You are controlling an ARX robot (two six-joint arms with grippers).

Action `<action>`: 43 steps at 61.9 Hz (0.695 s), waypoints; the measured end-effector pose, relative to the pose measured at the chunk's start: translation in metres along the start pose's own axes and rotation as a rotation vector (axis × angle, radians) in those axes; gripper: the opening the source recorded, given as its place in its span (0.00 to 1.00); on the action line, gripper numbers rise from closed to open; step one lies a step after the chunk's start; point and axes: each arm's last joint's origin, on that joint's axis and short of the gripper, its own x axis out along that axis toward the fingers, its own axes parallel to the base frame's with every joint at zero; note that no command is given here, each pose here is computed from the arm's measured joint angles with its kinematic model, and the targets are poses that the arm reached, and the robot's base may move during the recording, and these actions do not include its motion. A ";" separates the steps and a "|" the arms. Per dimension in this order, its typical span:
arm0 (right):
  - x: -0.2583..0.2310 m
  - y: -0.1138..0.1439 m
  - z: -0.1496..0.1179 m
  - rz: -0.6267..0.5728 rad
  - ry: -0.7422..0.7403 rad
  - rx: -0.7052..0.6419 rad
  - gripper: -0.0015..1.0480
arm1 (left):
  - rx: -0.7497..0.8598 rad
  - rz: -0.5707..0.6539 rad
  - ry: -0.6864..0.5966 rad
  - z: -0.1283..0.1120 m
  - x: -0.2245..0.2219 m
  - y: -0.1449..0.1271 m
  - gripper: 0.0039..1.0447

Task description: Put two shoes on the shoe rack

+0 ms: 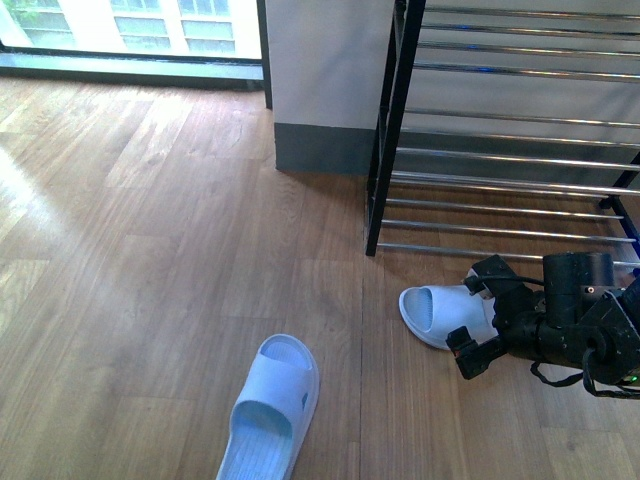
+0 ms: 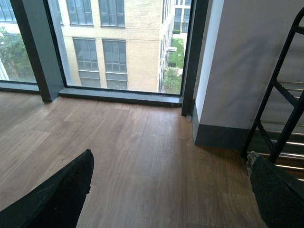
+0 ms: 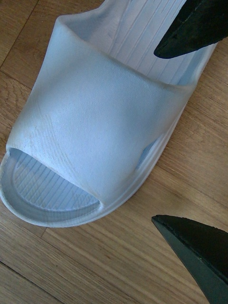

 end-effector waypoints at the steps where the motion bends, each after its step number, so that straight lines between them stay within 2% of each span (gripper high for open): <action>1: 0.000 0.000 0.000 0.007 0.001 0.002 0.91 | 0.000 0.000 0.000 0.000 0.000 0.000 0.91; 7: 0.001 0.003 -0.001 0.053 -0.001 0.014 0.91 | 0.000 0.000 0.000 0.000 0.000 0.000 0.91; 9: 0.001 0.004 -0.001 0.068 0.000 0.019 0.87 | 0.000 0.000 0.000 0.000 0.000 0.000 0.91; 18: 0.001 0.012 -0.002 0.113 0.017 0.015 0.66 | 0.000 0.000 0.000 0.000 0.000 0.000 0.91; 20: 0.001 0.013 -0.002 0.119 0.019 0.012 0.57 | 0.000 0.000 0.000 0.000 0.000 0.000 0.91; 26: 0.003 0.015 -0.002 0.116 0.021 0.006 0.39 | 0.000 0.000 0.000 0.000 0.000 0.000 0.91; 39: 0.008 0.018 -0.006 0.105 0.022 -0.001 0.06 | 0.000 0.000 0.000 0.000 0.000 0.000 0.91; 41: 0.008 0.018 -0.005 0.104 0.018 0.002 0.02 | 0.000 0.000 0.000 0.000 0.000 0.000 0.91; 43: 0.008 0.018 -0.005 0.103 0.015 0.005 0.02 | 0.000 0.000 0.000 0.000 0.000 0.000 0.91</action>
